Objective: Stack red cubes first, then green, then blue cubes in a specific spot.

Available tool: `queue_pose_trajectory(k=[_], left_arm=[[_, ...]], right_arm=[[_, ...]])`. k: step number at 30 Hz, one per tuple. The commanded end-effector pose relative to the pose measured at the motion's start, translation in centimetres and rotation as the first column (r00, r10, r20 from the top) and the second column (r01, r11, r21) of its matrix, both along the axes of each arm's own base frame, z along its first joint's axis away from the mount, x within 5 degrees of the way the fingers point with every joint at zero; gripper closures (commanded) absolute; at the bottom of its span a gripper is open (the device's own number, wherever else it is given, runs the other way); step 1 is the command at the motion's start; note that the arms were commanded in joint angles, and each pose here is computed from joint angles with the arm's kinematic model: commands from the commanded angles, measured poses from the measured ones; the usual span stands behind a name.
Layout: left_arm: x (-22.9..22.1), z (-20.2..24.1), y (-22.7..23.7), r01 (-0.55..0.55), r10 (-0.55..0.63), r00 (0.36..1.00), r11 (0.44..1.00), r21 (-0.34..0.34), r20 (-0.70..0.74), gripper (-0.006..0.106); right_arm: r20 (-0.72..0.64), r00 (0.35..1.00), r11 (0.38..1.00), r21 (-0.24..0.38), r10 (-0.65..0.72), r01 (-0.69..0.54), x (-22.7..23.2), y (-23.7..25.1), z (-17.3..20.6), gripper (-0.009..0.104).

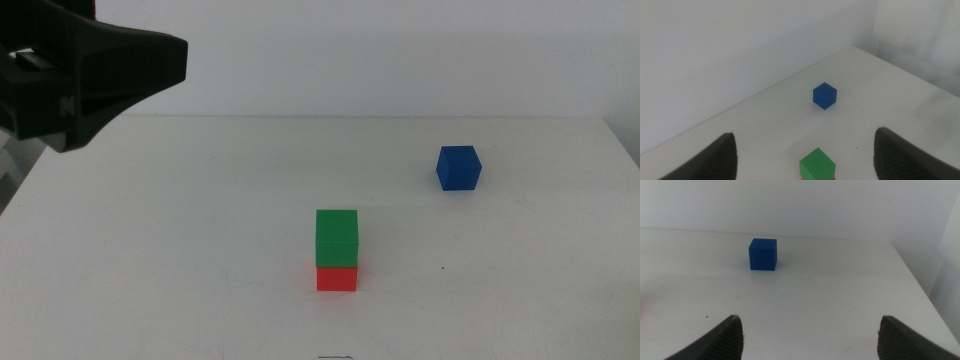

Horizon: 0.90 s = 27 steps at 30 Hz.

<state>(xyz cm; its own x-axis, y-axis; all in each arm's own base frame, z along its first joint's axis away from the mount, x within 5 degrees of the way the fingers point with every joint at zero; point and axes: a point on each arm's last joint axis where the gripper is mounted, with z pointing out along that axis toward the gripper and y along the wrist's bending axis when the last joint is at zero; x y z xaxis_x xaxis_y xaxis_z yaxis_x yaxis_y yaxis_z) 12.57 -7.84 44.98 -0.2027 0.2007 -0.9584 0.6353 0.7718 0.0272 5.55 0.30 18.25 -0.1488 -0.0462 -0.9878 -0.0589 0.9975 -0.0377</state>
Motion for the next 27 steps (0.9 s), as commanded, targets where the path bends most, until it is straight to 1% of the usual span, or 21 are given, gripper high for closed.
queue_pose_trajectory(k=[1,3,4,7,8,9,10,14,16,20,25,27], left_arm=[[-0.1,1.5,0.1,-0.014,0.019,0.998,0.997,-0.078,0.063,0.007],[-0.1,1.5,0.1,-0.014,0.019,0.998,0.997,-0.078,0.063,0.007],[-0.1,1.5,0.1,-0.014,0.019,0.998,0.997,-0.078,0.063,0.007],[-0.1,1.5,0.1,-0.014,0.019,0.998,0.997,-0.078,0.063,0.007],[-0.1,1.5,0.1,-0.014,0.019,0.998,0.997,-0.078,0.063,0.007],[-0.1,1.5,0.1,-0.014,0.019,0.998,0.997,-0.078,0.063,0.007],[-0.1,1.4,0.1,-0.014,0.019,0.998,0.997,-0.077,0.063,0.007],[-0.1,1.4,0.1,-0.014,0.019,0.998,0.997,-0.077,0.063,0.007],[-0.1,1.5,0.1,-0.014,0.019,0.998,0.997,-0.078,0.063,0.007],[-0.1,1.5,0.1,-0.014,0.019,0.998,0.997,-0.078,0.063,0.007],[-0.1,1.5,0.1,-0.014,0.019,0.998,0.997,-0.078,0.063,0.007],[-0.1,1.5,0.1,-0.014,0.019,0.998,0.997,-0.078,0.063,0.007]], right_arm=[[0.16,0.987,0.999,-0.044,0.006,0.001,-0.1,0.0,2.0,0.001],[0.207,0.978,1.0,-0.024,0.005,0.0,-0.1,0.0,2.4,0.001],[0.214,0.977,1.0,0.01,0.001,-0.003,-0.1,0.0,2.5,0.001],[0.172,0.985,0.987,0.16,-0.019,-0.009,0.3,0.0,3.2,0.001],[0.144,0.989,0.98,0.2,-0.023,-0.006,0.5,0.1,3.7,0.001],[0.118,0.993,0.975,0.222,-0.024,-0.003,0.8,0.1,4.3,0.001],[0.078,0.997,0.975,0.224,-0.022,0.004,1.2,0.2,5.2,0.001],[-0.093,0.996,0.98,0.196,-0.007,0.026,3.4,0.4,9.6,0.001],[-0.159,0.987,0.981,0.189,-0.005,0.036,5.0,0.5,11.0,0.001],[-0.185,0.983,0.981,0.187,-0.008,0.043,7.9,0.6,12.4,0.001],[-0.192,0.981,0.967,0.247,-0.017,0.065,10.6,0.8,11.7,0.001],[-0.21,0.978,0.973,0.222,-0.017,0.065,11.7,0.8,11.2,0.001]])
